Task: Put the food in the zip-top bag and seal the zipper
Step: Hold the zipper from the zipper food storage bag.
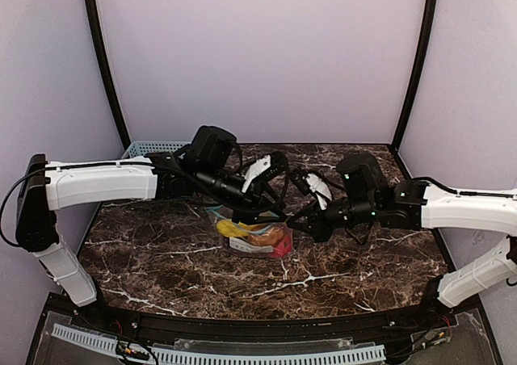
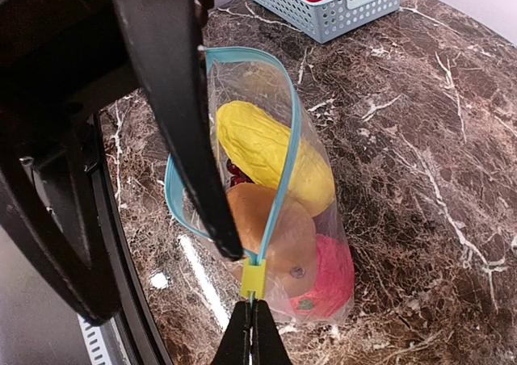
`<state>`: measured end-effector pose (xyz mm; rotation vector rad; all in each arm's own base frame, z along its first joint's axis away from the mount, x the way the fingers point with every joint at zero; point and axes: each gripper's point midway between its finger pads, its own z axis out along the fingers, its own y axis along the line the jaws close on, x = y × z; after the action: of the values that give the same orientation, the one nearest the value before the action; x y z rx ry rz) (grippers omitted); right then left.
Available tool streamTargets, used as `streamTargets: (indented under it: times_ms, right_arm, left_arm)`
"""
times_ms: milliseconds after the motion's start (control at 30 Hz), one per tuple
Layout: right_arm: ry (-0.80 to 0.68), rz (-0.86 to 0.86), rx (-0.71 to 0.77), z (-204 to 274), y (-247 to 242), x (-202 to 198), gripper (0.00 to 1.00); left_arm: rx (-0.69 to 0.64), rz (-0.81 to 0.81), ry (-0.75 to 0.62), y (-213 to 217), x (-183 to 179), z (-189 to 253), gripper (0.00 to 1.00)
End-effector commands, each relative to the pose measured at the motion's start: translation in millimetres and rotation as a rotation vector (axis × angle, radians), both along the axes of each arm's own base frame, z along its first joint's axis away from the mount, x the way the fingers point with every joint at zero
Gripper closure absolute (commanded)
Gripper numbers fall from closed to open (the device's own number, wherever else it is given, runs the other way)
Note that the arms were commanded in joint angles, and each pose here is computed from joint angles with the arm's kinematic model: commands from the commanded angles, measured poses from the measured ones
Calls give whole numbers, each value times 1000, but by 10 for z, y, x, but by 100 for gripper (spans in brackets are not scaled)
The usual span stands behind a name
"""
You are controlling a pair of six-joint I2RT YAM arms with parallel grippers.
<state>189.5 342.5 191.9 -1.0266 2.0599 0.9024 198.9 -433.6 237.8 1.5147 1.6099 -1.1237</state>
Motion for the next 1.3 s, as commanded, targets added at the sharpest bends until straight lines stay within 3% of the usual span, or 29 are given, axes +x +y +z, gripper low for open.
streamTargets:
  times_ms: [0,333,933,1267]
  right_arm:
    - [-37,17,60,171,47,-14,100]
    - [-33,25,63,173,57,-26,100]
    - [-34,16,68,181,51,-18,100]
    - [-35,14,79,193,49,-19,100]
  left_arm:
    - [-6,-21,8,-30,-17,-110,64]
    - [28,-28,84,7,55,-310,68]
    - [115,-30,78,41,74,-475,83]
    - [122,-37,78,-3,41,-507,86]
